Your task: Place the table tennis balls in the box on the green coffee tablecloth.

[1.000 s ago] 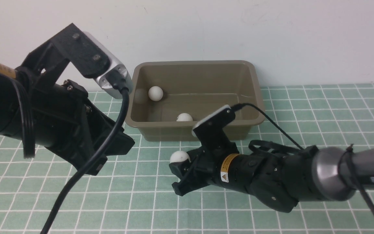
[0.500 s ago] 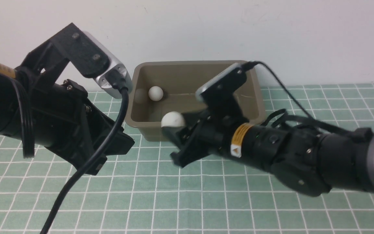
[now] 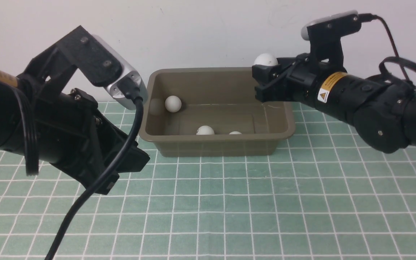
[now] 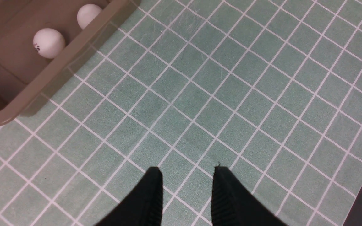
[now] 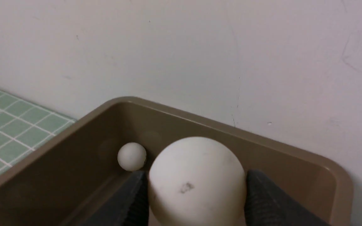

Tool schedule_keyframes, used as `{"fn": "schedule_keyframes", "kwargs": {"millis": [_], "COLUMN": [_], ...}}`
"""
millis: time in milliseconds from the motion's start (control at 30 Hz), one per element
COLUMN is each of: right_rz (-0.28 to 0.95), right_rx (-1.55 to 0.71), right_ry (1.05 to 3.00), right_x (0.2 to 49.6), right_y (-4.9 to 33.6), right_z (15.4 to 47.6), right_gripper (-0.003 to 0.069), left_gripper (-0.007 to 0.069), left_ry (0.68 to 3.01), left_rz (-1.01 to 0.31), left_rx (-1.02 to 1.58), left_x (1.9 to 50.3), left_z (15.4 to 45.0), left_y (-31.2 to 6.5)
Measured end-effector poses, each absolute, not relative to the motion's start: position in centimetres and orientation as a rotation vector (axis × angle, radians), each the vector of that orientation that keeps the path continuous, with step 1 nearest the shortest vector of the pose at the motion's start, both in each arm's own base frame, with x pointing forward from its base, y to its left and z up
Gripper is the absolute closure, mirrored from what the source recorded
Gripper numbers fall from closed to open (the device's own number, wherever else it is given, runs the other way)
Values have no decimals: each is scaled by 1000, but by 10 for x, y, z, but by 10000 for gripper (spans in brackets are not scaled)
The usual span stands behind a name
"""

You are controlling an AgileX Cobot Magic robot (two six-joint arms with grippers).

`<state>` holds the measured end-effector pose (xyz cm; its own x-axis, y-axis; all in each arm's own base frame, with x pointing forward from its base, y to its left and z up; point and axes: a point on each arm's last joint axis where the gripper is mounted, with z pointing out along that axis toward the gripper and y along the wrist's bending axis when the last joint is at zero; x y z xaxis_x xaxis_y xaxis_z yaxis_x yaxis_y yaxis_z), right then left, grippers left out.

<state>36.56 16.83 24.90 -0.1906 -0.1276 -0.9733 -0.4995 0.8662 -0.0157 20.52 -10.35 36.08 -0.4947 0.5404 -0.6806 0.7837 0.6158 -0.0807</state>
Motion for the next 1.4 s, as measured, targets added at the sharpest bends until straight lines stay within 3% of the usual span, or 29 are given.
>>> {"fn": "schedule_keyframes", "kwargs": {"millis": [200, 600, 767, 967, 1067, 1400], "right_rz": [340, 317, 327, 310, 251, 128], "right_rx": [-536, -620, -598, -620, -660, -630], "right_ry": [1804, 1805, 1802, 1780, 1755, 1669], "right_x": [391, 401, 402, 402, 397, 335], "right_y": [180, 187, 187, 187, 184, 158], "right_z": [213, 197, 198, 201, 221, 348], "right_gripper": [302, 298, 177, 163, 165, 165], "left_gripper": [419, 419, 419, 419, 419, 419], "left_ry": [2222, 2222, 2222, 2221, 2220, 2219], "left_rz": [-512, -512, -512, -511, -511, -511], "left_rx": [1037, 1039, 1039, 1041, 1042, 1040], "left_x": [205, 205, 205, 205, 205, 205], "left_z": [361, 361, 361, 361, 361, 361], "left_y": [-103, -103, -103, -103, -103, -104]}}
